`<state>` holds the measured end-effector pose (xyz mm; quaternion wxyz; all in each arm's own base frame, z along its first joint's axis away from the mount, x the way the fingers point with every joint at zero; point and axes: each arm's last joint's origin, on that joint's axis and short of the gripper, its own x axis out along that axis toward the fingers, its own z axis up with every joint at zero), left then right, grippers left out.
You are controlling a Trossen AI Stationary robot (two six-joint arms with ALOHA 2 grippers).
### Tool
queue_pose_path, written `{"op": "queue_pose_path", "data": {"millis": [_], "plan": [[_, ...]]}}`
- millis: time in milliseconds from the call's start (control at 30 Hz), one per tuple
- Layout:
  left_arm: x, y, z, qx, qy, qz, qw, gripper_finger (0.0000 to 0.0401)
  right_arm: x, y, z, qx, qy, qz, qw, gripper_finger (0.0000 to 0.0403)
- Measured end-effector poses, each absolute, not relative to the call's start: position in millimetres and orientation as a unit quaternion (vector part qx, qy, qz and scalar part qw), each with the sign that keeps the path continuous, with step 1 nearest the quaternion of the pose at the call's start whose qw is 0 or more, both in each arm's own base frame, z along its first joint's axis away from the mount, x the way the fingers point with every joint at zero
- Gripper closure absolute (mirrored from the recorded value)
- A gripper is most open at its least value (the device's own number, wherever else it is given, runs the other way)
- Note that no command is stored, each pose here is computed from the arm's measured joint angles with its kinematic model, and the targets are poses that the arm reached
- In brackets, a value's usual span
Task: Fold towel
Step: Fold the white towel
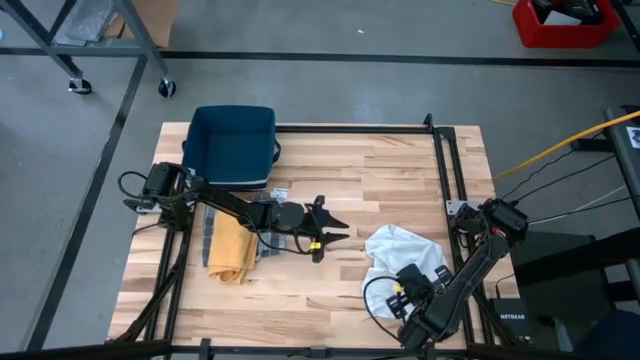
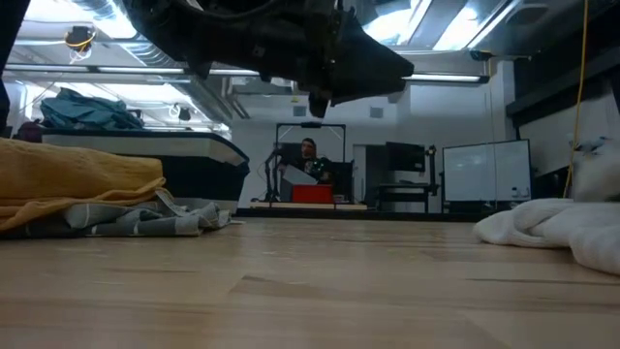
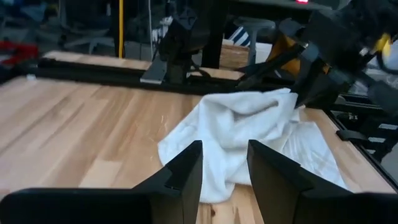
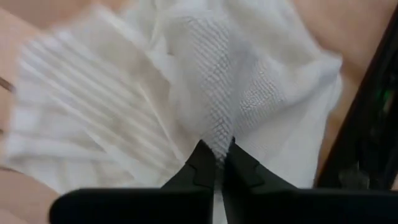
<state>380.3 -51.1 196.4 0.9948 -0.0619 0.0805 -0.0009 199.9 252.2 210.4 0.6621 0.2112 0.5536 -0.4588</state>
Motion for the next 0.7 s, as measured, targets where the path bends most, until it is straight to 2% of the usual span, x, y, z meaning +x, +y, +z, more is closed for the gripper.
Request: {"op": "queue_pose_path", "data": {"millis": [200, 333, 700], "plan": [[378.7, -61.9, 195.5, 0.0, 0.085, -0.05, 0.995, 0.0293, 213.2, 247.6, 237.9, 0.204, 0.491, -0.461, 0.711, 0.0381], [376.6, -73.7, 195.5, 0.058, 0.081, -0.073, 0.992, 0.0293, 225.3, 243.0, 251.6, 0.203, 0.472, -0.449, 0.731, 0.039], [369.7, -101.5, 193.9, 0.134, 0.081, -0.102, 0.982, 0.0254, 257.9, 216.6, 265.1, 0.18, 0.494, -0.432, 0.733, 0.0388]]}}
